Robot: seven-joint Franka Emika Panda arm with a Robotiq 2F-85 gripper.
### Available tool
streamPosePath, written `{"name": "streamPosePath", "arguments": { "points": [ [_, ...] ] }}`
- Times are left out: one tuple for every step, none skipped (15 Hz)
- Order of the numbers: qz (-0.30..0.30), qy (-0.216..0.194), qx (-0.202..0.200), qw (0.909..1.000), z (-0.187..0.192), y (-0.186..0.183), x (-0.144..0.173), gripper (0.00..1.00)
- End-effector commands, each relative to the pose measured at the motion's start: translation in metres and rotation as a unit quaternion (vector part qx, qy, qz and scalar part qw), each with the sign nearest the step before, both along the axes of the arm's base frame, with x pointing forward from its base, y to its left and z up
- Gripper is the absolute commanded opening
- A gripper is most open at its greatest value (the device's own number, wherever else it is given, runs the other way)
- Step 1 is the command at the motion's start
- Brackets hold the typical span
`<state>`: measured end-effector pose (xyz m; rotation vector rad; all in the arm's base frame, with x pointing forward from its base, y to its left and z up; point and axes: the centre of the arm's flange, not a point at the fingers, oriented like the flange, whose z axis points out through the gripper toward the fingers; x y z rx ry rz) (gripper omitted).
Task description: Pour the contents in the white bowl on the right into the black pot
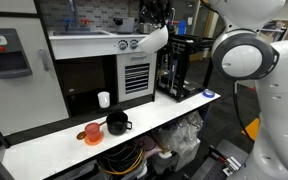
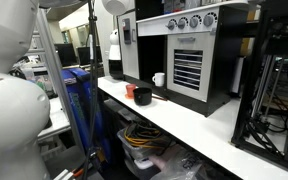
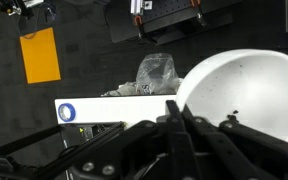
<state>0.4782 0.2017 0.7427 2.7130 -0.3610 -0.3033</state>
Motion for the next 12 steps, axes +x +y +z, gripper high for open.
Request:
{"name": "streamPosePath", "arguments": {
  "points": [
    [-0.039,-0.023,0.003,0.999,-0.069,-0.025,-0.022,0.01],
    [-0.045,-0.028,0.005,0.9986,-0.074,-0.024,-0.016,0.01],
    [-0.053,-0.035,0.005,0.998,-0.078,-0.023,-0.01,0.01],
    [-0.059,-0.041,0.007,0.9974,-0.083,-0.023,-0.003,0.01],
    [-0.066,-0.047,0.009,0.9967,-0.088,-0.022,0.003,0.01],
    [-0.07,-0.052,0.011,0.9961,-0.093,-0.021,0.01,0.01],
    [-0.072,-0.057,0.012,0.9957,-0.098,-0.02,0.016,0.01],
    [-0.07,-0.06,0.014,0.9956,-0.103,-0.019,0.021,0.01],
    [-0.068,-0.062,0.019,0.9956,-0.108,-0.016,0.025,0.01],
    [-0.06,-0.062,0.025,0.9959,-0.112,-0.013,0.028,0.01],
    [-0.054,-0.06,0.03,0.9963,-0.117,-0.01,0.031,0.01],
    [-0.043,-0.057,0.033,0.9969,-0.12,-0.006,0.033,0.01]
  ]
}}
